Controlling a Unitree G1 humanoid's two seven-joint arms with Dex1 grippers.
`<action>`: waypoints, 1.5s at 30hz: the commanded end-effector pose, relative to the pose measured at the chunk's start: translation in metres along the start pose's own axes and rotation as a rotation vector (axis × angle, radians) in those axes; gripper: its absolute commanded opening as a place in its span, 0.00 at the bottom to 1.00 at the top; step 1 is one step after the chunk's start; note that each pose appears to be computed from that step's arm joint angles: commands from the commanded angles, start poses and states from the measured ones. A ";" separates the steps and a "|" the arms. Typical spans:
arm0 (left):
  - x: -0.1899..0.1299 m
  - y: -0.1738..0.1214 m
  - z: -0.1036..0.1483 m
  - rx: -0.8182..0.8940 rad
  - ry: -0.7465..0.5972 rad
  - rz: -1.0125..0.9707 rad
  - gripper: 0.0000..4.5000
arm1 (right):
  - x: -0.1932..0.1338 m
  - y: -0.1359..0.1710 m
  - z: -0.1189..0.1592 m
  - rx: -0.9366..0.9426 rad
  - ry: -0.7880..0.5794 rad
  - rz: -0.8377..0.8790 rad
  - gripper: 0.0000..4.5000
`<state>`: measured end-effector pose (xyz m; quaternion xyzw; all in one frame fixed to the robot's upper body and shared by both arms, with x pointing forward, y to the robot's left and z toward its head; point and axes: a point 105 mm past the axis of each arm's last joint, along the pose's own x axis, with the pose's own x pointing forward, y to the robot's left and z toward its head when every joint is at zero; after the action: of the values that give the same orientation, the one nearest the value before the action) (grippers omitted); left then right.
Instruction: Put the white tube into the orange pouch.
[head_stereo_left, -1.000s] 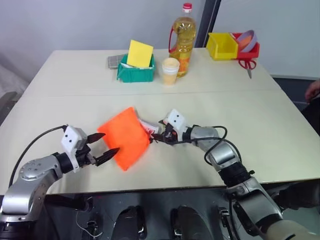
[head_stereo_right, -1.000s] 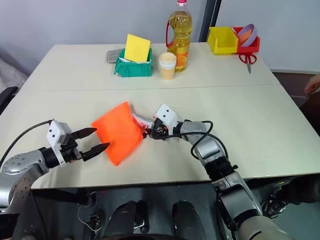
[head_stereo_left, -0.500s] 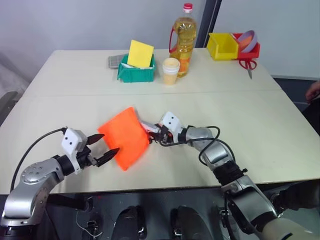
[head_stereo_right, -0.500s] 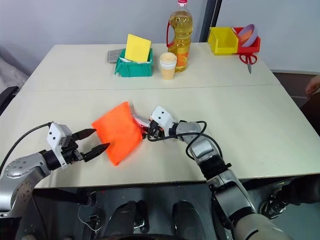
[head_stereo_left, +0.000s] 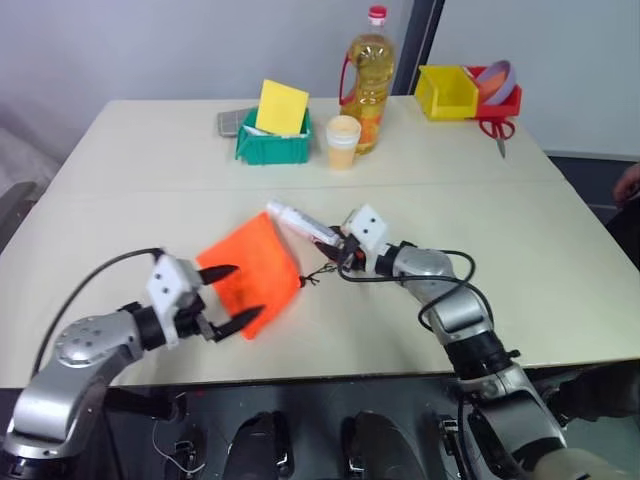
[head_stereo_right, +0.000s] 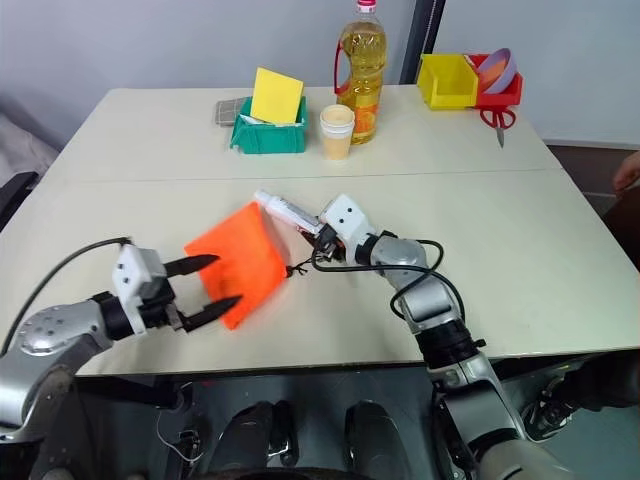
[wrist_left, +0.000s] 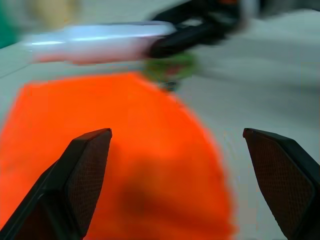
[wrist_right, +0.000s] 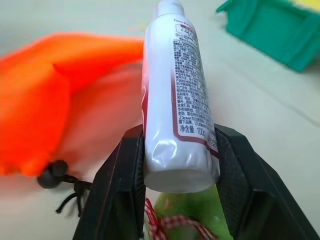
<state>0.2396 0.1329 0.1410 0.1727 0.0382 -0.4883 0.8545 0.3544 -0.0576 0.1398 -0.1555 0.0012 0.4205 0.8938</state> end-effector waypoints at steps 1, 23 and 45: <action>0.014 -0.005 0.009 0.155 0.022 0.013 1.00 | -0.009 0.012 0.021 -0.011 -0.080 0.047 0.38; 0.024 0.011 -0.011 0.465 0.212 0.299 0.88 | -0.036 0.016 0.012 0.024 -0.039 0.077 0.37; 0.013 0.030 0.008 -0.237 -0.089 0.193 0.02 | -0.095 0.037 0.006 0.119 -0.016 0.180 0.37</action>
<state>0.2701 0.1324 0.1442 0.0796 0.0493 -0.3920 0.9152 0.2754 -0.1080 0.1309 -0.1032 0.0627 0.4823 0.8676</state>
